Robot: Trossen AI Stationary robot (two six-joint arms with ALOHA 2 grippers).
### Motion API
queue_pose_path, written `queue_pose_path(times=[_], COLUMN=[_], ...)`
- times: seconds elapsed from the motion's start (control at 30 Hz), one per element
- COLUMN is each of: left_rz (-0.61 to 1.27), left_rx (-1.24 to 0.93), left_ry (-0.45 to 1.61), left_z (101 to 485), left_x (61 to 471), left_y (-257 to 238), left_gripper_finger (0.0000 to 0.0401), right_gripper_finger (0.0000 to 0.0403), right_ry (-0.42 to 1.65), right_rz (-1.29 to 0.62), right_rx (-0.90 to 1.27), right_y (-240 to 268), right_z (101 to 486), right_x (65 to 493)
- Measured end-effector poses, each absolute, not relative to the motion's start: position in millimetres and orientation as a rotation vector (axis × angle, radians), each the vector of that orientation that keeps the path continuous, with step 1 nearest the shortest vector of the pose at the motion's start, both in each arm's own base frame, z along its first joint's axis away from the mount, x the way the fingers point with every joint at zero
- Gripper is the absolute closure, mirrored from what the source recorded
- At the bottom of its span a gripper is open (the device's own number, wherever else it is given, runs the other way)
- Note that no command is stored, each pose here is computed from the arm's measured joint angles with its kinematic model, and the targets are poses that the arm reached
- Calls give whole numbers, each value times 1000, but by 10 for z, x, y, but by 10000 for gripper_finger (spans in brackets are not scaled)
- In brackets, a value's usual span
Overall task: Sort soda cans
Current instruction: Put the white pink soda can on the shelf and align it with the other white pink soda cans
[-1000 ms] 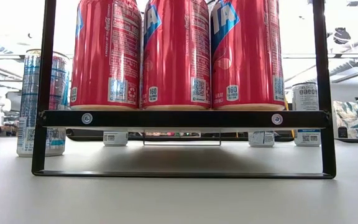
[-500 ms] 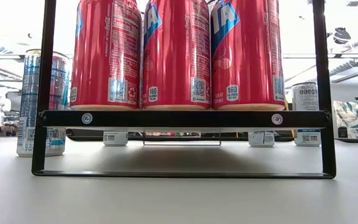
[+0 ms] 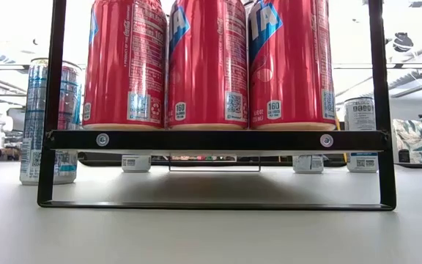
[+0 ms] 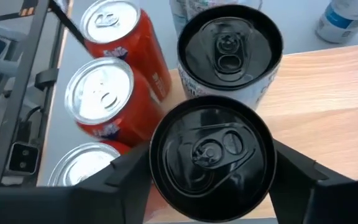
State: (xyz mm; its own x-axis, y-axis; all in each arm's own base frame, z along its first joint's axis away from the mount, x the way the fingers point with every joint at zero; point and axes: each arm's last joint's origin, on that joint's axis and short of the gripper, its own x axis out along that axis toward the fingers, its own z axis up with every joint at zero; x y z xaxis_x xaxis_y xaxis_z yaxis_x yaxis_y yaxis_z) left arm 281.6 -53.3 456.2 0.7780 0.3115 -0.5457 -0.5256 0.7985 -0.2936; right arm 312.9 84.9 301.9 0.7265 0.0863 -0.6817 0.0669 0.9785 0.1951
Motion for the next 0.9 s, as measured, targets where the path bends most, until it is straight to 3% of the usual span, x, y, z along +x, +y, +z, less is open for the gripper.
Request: queue_pose_path(times=[0.5,0.9], left_rz=[470,470], left_rx=[-453,-452], left_ry=[501,501], left_z=[4561,4561], left_x=[2816,2816], left_y=[-533,-533], left_gripper_finger=[8,8], right_gripper_finger=[175,140], right_ry=[777,791], right_rz=[-5,-63], right_rx=[173,169], right_y=[814,789], right_z=[3026,3010], right_x=[3089,3073])
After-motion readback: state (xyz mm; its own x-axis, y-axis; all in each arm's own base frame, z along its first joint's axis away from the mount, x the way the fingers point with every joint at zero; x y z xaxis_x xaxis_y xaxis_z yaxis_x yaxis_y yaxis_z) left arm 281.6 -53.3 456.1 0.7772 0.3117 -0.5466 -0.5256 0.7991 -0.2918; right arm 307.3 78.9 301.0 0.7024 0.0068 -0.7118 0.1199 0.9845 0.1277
